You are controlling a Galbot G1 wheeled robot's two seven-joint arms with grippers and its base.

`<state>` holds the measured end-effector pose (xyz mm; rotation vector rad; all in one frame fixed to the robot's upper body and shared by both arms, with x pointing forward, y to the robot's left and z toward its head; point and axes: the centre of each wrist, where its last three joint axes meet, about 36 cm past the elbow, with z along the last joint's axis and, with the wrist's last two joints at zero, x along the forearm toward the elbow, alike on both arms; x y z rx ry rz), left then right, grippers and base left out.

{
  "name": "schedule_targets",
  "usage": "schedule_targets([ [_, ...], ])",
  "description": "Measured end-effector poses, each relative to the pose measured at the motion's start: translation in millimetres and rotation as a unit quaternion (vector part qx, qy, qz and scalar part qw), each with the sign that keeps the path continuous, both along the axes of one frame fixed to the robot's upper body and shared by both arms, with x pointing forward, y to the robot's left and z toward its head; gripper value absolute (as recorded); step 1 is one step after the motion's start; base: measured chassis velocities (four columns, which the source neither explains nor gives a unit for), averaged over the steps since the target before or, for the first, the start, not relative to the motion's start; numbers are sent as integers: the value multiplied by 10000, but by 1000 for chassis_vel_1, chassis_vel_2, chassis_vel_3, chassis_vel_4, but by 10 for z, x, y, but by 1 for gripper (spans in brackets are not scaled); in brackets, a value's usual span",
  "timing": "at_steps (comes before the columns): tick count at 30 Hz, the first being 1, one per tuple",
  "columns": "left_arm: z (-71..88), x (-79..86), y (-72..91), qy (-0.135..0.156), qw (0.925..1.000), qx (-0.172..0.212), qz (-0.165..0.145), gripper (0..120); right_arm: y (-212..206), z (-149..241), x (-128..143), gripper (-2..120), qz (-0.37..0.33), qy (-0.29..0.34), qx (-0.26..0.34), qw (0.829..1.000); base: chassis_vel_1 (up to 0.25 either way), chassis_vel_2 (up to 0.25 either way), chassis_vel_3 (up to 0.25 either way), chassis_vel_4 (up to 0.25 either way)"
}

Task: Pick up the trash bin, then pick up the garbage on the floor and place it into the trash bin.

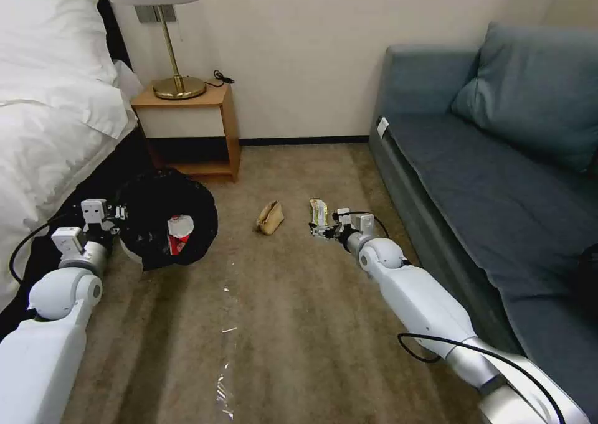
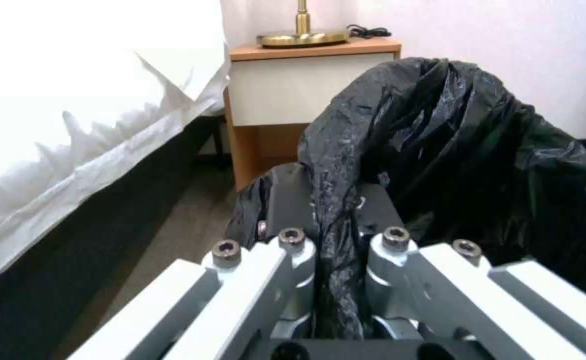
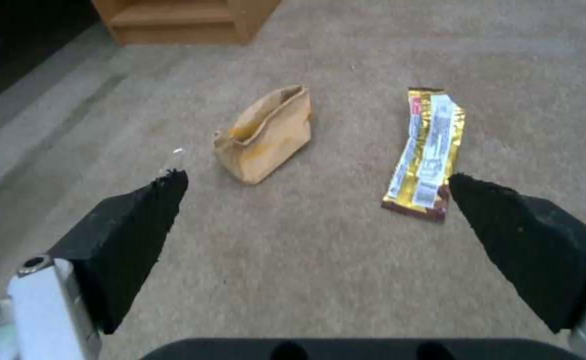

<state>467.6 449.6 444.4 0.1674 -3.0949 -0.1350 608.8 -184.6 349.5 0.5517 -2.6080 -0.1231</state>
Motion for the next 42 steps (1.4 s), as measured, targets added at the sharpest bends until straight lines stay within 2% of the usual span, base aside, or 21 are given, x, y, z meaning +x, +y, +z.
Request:
schedule_targets([
  [26, -91, -80, 49, 100, 9999, 3, 72, 5, 36, -69, 17, 100, -24, 2, -13, 10000, -117, 122, 118, -117],
  [37, -178, -109, 20, 233, 9997, 43, -14, 5, 41, -123, 37, 100, -20, 24, -52, 10000, -139, 136, 140, -143],
  [42, -156, -135, 37, 251, 9997, 77, 4, 5, 32, -140, 41, 100, -23, 11, -93, 10000, -133, 137, 138, -135],
])
